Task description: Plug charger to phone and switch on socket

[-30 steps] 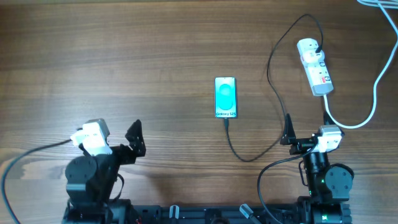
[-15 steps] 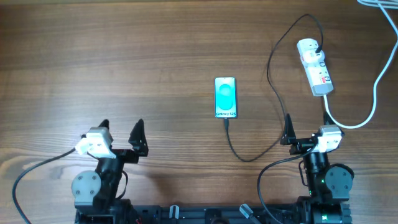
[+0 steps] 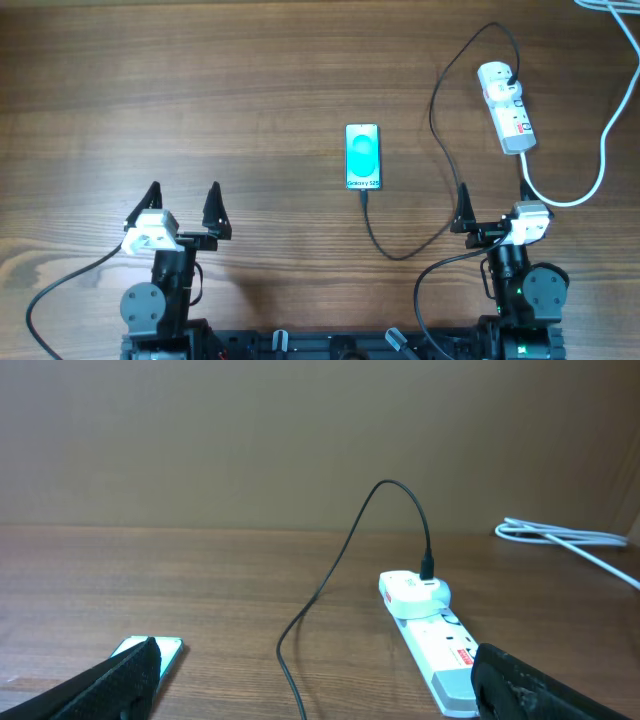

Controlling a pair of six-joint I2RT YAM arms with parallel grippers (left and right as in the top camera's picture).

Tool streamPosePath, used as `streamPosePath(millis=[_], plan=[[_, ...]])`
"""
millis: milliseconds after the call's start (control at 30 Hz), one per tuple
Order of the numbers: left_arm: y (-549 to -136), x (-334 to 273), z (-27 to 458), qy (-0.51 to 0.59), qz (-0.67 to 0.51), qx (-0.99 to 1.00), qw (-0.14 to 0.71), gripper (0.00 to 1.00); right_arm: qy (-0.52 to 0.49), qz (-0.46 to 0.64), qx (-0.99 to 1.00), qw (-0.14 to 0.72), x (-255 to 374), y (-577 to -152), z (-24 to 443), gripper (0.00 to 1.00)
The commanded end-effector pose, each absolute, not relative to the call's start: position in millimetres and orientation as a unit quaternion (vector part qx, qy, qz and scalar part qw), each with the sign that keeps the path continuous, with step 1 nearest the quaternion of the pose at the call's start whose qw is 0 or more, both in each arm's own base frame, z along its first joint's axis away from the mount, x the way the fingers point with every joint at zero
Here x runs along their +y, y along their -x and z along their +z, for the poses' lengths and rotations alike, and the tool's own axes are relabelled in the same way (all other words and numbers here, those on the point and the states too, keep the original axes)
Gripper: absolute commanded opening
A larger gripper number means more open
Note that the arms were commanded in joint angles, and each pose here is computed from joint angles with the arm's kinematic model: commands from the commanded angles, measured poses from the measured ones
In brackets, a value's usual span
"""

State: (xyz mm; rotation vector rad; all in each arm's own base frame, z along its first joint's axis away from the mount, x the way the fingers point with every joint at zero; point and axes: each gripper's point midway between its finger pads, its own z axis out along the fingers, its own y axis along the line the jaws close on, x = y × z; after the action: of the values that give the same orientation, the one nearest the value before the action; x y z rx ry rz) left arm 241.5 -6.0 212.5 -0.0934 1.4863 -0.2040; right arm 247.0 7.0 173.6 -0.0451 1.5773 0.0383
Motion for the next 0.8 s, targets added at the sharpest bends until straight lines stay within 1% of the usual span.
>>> streamPosePath(millis=[0, 200, 300, 467, 533, 567, 767], plan=[[-244.8, -3.3, 201.5, 0.035, -0.078, 0.667, 0.740, 1.00, 0.015, 0.016, 0.706, 0.708, 5.9, -246.6, 175.3, 1.00], [-245.0, 12.5, 200.9, 0.069, -0.048, 0.665, 0.742, 1.00, 0.015, 0.016, 0.706, 0.708, 5.9, -246.6, 175.3, 1.00], [-245.7, 15.4, 191.7, 0.077, -0.041, 0.678, 0.730, 1.00, 0.016, 0.016, 0.706, 0.708, 5.9, -246.6, 175.3, 1.00], [-245.6, 14.0, 156.3, 0.051, -0.015, 0.732, 0.680, 1.00, 0.016, 0.016, 0.706, 0.708, 5.9, -246.6, 175.4, 1.00], [-245.9, 6.0, 157.4, 0.006, -0.005, 0.732, 0.681, 1.00, 0.016, 0.016, 0.706, 0.708, 5.9, -246.6, 175.3, 1.00], [-245.9, 5.6, 157.4, 0.001, -0.001, 0.732, 0.681, 1.00, 0.016, 0.016, 0.706, 0.708, 5.9, -246.6, 175.3, 1.00], [-245.5, 15.5, 156.3, 0.021, 0.020, 0.733, 0.680, 1.00, 0.016, 0.016, 0.706, 0.708, 5.9, -246.6, 175.3, 1.00]])
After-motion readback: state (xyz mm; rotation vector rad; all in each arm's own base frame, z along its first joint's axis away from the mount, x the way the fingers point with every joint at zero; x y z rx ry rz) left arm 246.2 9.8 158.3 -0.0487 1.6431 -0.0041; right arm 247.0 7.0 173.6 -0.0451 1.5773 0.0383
